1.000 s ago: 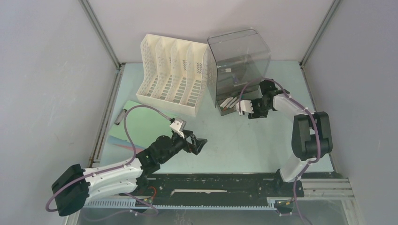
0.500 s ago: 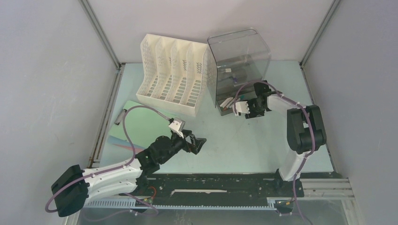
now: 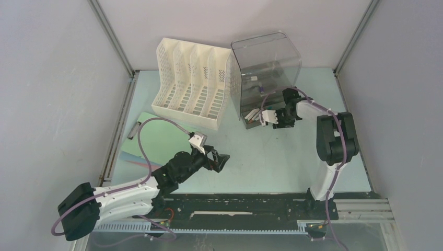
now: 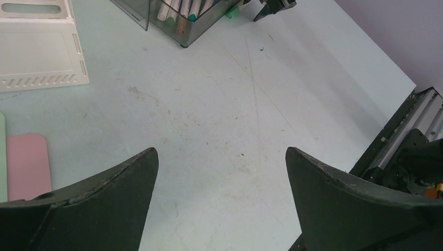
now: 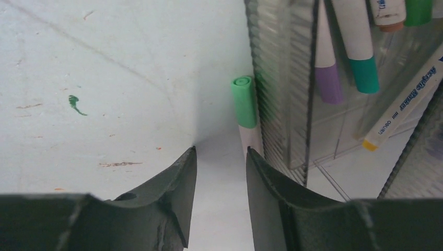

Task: Organize the desk
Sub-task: Pick up the stationery from the center of the board.

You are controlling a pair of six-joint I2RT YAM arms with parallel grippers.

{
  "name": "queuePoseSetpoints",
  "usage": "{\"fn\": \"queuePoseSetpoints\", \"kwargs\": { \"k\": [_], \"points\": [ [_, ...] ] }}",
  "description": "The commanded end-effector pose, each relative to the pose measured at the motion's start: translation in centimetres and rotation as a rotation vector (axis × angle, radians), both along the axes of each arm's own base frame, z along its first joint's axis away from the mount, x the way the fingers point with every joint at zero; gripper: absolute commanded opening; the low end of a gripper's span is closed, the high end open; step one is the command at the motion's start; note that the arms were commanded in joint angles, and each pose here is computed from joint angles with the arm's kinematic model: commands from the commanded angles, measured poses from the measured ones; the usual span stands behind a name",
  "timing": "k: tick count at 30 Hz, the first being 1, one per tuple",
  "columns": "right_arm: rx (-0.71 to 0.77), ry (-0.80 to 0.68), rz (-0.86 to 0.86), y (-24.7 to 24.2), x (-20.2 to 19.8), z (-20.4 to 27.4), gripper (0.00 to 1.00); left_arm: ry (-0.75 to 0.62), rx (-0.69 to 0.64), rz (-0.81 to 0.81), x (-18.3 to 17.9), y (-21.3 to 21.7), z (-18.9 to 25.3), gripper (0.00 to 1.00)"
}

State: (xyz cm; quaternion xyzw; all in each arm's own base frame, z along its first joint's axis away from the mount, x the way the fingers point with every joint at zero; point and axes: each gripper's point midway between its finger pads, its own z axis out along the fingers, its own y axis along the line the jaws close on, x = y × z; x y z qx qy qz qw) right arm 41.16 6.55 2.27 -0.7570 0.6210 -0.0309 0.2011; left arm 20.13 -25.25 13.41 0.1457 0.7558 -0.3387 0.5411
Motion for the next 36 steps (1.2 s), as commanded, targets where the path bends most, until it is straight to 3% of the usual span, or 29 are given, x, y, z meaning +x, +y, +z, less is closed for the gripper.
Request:
{"fn": "queuePoseSetpoints", "kwargs": {
  "k": [1,18,25,36],
  "points": [
    [0.009,0.065,-0.024,0.2,0.0,0.1,0.45,-0.043,-0.015,0.009,0.7,-0.2,1.4,1.00],
    [0.005,0.184,0.013,0.4,-2.8,-0.3,0.29,-0.041,-0.015,0.005,0.6,-0.3,1.4,1.00],
    [0.060,0.100,-0.007,1.1,-1.3,1.7,0.31,-0.039,-0.020,0.007,0.5,-0.1,1.3,1.00],
    [0.022,-0.049,-0.036,0.2,2.1,3.1,0.36,-0.037,-0.011,0.017,0.4,0.3,0.9,1.00]
  ]
}}
